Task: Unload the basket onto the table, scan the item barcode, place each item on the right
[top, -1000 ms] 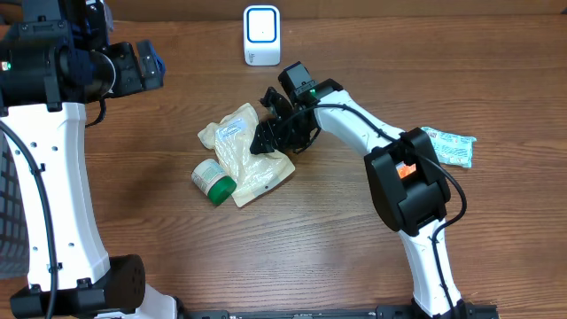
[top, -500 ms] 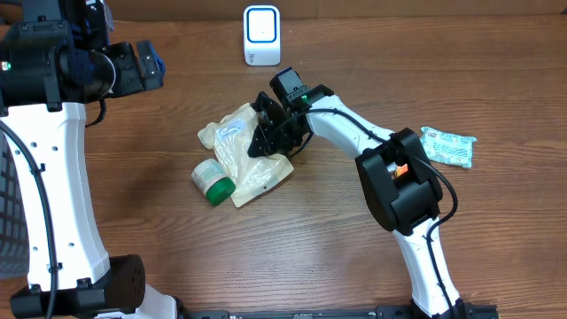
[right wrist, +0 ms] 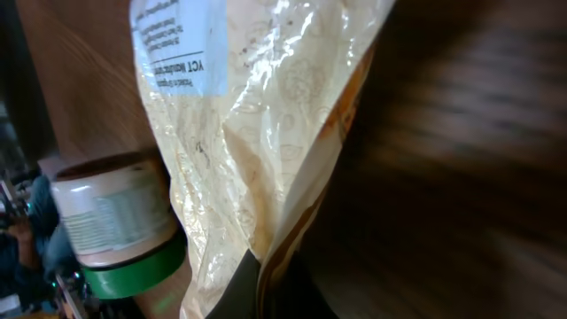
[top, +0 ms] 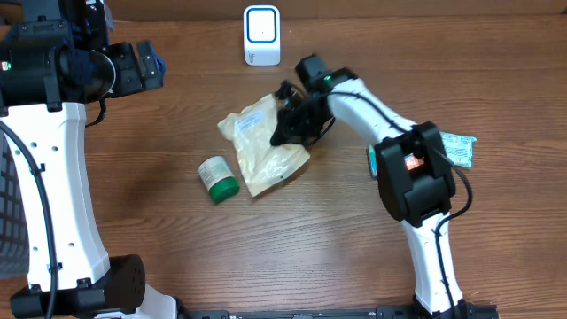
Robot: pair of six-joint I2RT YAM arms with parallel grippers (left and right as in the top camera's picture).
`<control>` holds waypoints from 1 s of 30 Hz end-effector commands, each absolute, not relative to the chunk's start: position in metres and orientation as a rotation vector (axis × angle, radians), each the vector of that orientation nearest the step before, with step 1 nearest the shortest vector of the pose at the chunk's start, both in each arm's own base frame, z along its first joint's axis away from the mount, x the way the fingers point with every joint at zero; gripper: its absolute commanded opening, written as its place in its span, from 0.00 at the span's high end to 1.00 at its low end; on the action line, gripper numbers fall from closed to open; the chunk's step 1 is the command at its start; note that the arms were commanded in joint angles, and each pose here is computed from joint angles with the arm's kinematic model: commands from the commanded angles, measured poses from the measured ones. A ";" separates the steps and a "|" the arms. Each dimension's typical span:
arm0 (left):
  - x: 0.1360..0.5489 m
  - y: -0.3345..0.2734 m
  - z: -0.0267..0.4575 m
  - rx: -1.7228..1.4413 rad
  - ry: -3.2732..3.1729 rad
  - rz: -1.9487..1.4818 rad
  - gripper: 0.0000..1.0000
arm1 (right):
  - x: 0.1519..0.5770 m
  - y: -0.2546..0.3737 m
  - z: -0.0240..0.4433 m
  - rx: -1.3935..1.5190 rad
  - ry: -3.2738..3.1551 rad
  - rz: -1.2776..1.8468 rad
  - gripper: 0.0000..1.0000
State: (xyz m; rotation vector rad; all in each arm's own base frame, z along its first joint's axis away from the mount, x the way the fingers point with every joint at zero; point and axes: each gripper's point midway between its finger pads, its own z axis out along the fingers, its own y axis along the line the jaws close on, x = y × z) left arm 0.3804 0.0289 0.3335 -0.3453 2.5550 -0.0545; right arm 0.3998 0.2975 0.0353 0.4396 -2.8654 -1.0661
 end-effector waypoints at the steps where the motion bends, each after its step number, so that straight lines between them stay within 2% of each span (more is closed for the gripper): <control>1: 0.382 0.030 0.335 -0.360 2.545 -0.047 0.00 | 0.422 0.291 0.093 0.538 -3.006 -1.064 0.96; 7: 0.382 0.030 0.335 -0.360 2.545 -0.047 0.00 | 0.433 0.238 0.136 0.507 -3.308 -0.548 0.96; 9: 0.382 0.030 0.335 -0.360 2.545 -0.046 0.01 | 0.435 0.213 0.147 0.407 -3.399 -0.292 0.96; 11: 0.382 0.030 0.335 -0.360 2.545 -0.047 0.00 | 0.434 0.186 0.157 0.301 -3.466 0.009 0.96; 14: 0.382 0.030 0.335 -0.360 2.545 -0.047 0.00 | 0.428 0.138 0.177 0.074 -3.498 0.647 0.96; 16: 0.382 0.030 0.335 -0.360 2.545 -0.047 0.00 | 0.416 0.124 0.188 0.023 -3.448 0.992 0.96; 22: 0.382 0.030 0.335 -0.360 2.545 -0.047 0.00 | 0.394 0.170 0.154 0.183 -3.381 1.047 0.96; 28: 0.382 0.030 0.335 -0.360 2.545 -0.047 0.00 | 0.377 0.202 0.087 0.458 -3.185 1.212 0.96; 30: 0.382 0.030 0.335 -0.360 2.545 -0.047 0.00 | 0.369 0.211 0.075 0.535 -3.138 1.257 0.92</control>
